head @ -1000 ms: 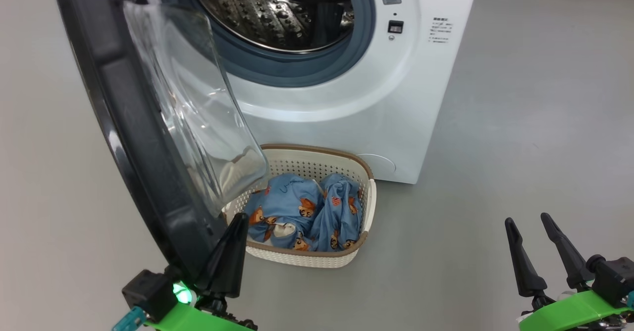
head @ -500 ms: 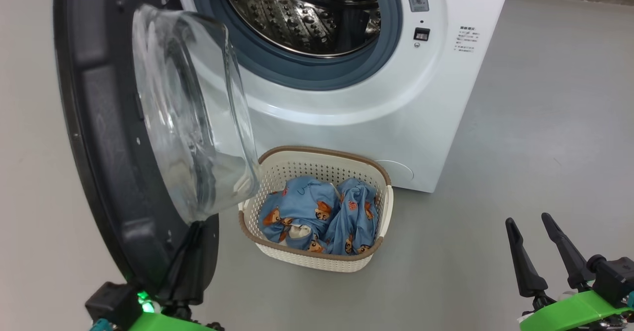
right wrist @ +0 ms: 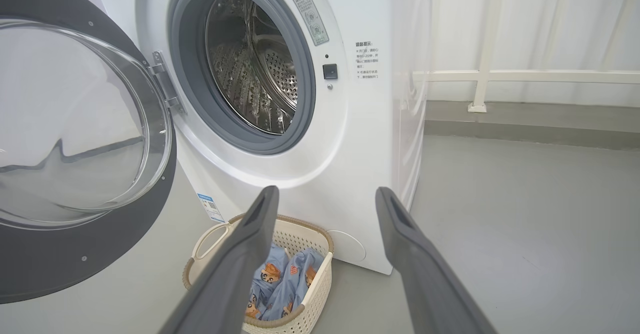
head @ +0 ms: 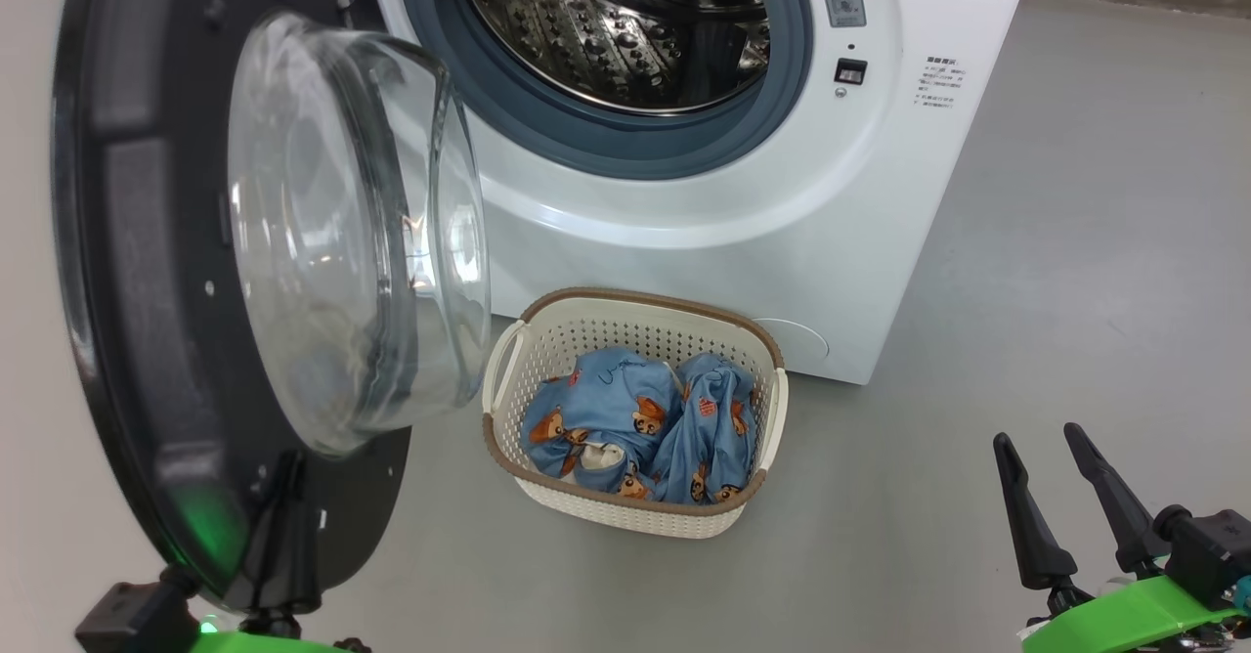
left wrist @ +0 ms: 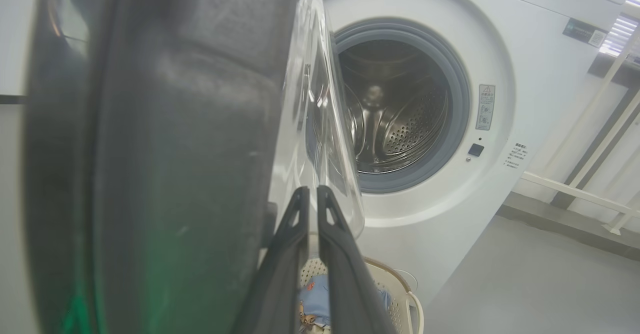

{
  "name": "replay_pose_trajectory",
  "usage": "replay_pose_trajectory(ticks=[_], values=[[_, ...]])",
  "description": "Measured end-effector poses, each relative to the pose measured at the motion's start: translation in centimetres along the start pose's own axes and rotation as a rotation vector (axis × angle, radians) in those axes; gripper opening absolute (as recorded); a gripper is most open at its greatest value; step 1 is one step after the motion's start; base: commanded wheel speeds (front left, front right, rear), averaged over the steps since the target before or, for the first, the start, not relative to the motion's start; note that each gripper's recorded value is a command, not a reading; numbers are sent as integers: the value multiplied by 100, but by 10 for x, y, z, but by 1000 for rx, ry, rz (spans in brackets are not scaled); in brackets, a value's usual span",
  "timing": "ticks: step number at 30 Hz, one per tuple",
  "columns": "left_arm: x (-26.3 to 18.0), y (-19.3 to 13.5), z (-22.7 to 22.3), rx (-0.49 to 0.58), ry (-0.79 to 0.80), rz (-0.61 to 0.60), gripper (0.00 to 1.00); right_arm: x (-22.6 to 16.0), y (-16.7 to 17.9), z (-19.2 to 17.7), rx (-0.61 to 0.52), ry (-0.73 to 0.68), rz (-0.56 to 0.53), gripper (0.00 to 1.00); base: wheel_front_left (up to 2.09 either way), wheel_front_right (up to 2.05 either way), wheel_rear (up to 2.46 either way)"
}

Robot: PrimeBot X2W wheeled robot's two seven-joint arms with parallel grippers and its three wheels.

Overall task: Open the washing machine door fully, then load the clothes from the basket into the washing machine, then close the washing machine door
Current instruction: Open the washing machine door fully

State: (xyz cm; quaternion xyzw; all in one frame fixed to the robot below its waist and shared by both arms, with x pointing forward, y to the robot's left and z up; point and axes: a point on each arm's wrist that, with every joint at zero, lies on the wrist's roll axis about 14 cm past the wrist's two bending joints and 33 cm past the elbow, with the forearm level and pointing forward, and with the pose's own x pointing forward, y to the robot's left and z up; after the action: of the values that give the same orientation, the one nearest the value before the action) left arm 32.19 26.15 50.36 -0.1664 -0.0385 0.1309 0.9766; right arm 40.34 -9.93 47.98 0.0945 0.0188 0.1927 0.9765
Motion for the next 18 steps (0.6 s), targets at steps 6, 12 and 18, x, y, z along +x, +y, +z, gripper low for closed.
replay_pose_trajectory(ticks=[6, 12, 18], values=[[1, 17, 7, 18, -14, 57, 0, 0, 2, -1, 2, 3, 5, 100, 0, 0, 0], [2, 39, 14, 51, -28, 121, 0, 1, 2, -6, 8, 15, 7, 100, 0, 0, 0], [5, 58, 19, 78, -35, 175, 0, 4, 1, -13, 15, 31, 8, 100, 0, 0, 0]])
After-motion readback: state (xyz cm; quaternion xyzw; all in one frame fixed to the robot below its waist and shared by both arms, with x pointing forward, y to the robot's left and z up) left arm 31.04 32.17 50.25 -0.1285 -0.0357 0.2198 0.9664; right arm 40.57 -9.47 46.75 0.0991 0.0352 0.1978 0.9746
